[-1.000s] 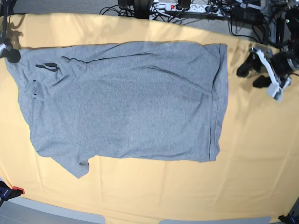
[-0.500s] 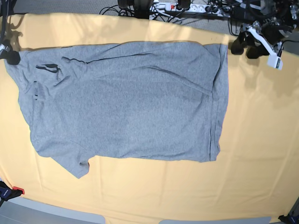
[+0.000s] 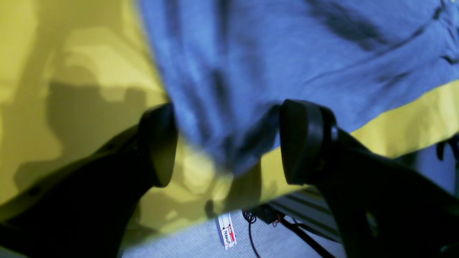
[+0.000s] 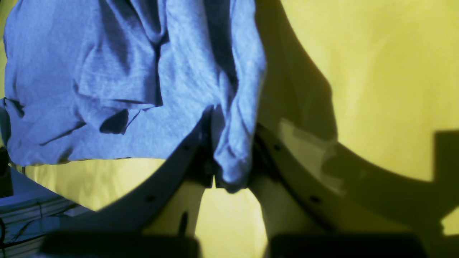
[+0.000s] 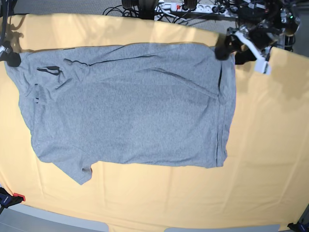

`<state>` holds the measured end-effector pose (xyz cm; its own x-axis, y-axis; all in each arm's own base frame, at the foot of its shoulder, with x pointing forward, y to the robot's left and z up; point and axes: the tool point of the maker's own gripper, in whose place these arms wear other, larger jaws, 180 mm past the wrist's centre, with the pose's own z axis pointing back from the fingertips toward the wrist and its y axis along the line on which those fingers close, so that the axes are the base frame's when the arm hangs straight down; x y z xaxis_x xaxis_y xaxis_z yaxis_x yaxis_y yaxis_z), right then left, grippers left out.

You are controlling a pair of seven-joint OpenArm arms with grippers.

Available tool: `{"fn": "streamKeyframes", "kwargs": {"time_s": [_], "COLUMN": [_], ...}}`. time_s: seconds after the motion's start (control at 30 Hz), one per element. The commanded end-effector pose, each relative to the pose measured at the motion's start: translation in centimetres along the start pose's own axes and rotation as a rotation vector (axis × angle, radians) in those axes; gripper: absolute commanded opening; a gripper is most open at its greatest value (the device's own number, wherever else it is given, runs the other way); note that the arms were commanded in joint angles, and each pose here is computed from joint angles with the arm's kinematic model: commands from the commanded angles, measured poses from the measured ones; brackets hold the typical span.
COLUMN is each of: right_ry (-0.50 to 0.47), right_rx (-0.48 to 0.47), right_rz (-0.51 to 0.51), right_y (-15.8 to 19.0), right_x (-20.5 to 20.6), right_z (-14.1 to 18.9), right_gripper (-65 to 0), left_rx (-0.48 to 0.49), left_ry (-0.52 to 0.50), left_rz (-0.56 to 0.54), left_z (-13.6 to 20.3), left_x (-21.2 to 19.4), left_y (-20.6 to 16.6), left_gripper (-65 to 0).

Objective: Layout the t-shirt on the table in an organized manner, then fold the t-shirt properly
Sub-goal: 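Lower the left gripper and grasp the other shoulder corner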

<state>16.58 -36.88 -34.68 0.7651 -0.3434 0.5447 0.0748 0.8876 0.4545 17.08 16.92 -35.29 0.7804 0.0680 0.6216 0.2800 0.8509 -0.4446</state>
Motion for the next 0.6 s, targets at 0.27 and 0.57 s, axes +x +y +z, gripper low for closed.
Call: {"fn": "streamKeyframes", "kwargs": {"time_s": [0.27,0.57], "right_ry": [-0.031,-0.030], "right_rx": [-0.007,-0.015], "right_rz": [0.039,0.051], "right_y": [0.0,-0.2], "right_x": [1.6,2.1], "right_z": [0.8,1.1], "right_gripper": [-65.0,-65.0], "left_rx": [-0.032,0.081], "left_ry": [0.047,-0.020], "left_rz": [-0.029,-0.073], "left_z": [-0.8,1.3], "left_x": [-0.9,2.3], "left_y": [-1.2,2.3], "left_gripper": [-23.7,-65.0]}}
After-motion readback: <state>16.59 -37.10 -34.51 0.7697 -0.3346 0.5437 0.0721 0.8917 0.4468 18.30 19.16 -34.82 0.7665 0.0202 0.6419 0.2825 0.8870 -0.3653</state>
